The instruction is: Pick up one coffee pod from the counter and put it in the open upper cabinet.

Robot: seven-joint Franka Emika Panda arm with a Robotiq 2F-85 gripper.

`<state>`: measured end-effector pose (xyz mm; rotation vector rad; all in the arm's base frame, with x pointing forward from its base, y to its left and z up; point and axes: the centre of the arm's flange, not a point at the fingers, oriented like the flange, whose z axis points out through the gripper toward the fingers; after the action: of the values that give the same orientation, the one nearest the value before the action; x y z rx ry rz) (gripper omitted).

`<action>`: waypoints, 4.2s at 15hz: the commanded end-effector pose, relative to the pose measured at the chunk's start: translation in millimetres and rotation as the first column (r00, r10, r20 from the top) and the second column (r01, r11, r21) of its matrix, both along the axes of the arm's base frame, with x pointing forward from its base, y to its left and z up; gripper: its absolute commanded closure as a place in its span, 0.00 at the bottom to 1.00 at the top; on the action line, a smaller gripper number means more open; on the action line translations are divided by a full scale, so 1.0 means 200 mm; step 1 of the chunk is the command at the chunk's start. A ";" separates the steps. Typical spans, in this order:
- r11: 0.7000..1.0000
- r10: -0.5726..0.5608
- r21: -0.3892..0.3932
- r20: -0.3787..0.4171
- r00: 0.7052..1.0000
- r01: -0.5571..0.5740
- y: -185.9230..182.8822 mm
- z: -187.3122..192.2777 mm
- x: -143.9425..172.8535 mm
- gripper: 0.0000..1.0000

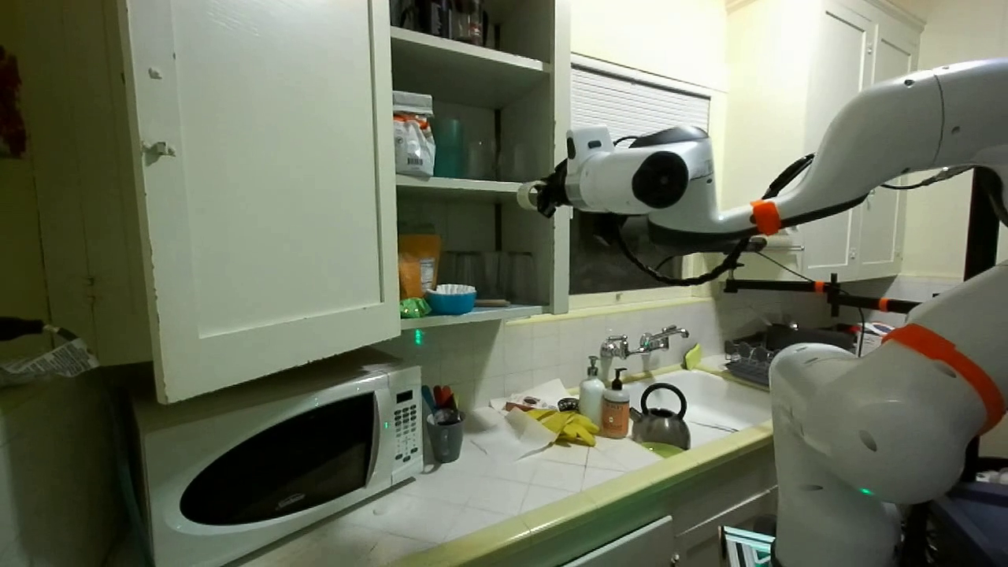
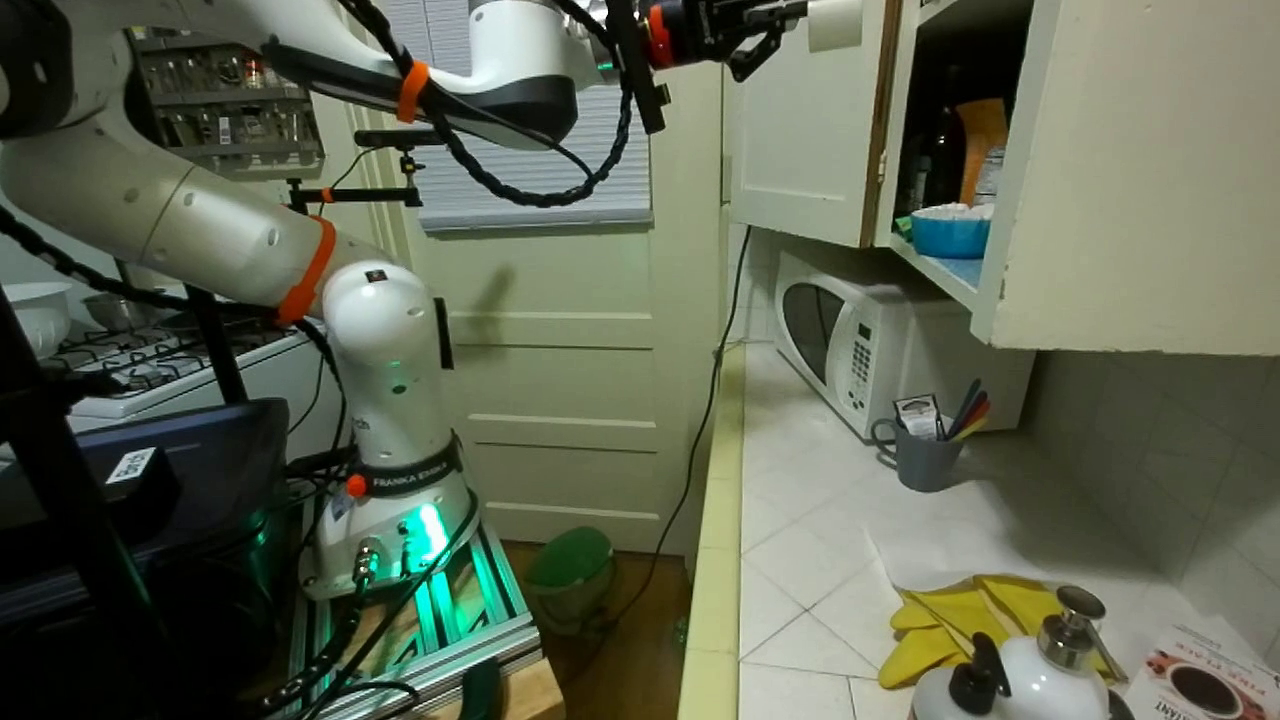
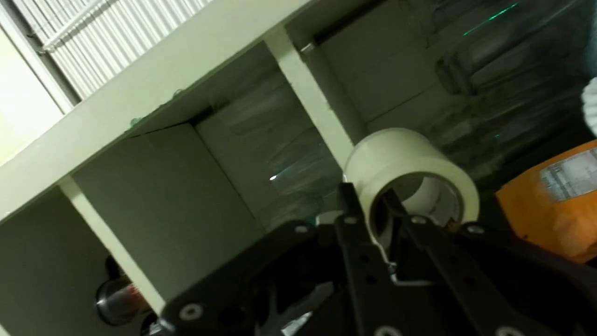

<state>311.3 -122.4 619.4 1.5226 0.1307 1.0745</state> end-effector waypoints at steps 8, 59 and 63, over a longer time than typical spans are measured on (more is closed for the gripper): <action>1.000 -0.016 -0.016 0.127 0.992 0.018 0.04 0.29 0.04 0.97; 0.827 0.080 0.532 0.210 0.975 -0.182 -0.42 0.65 0.99 0.97; 0.816 0.097 0.542 0.215 0.972 -0.201 -0.45 0.65 1.03 0.97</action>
<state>502.5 -202.4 741.6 1.9362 -0.2365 1.4398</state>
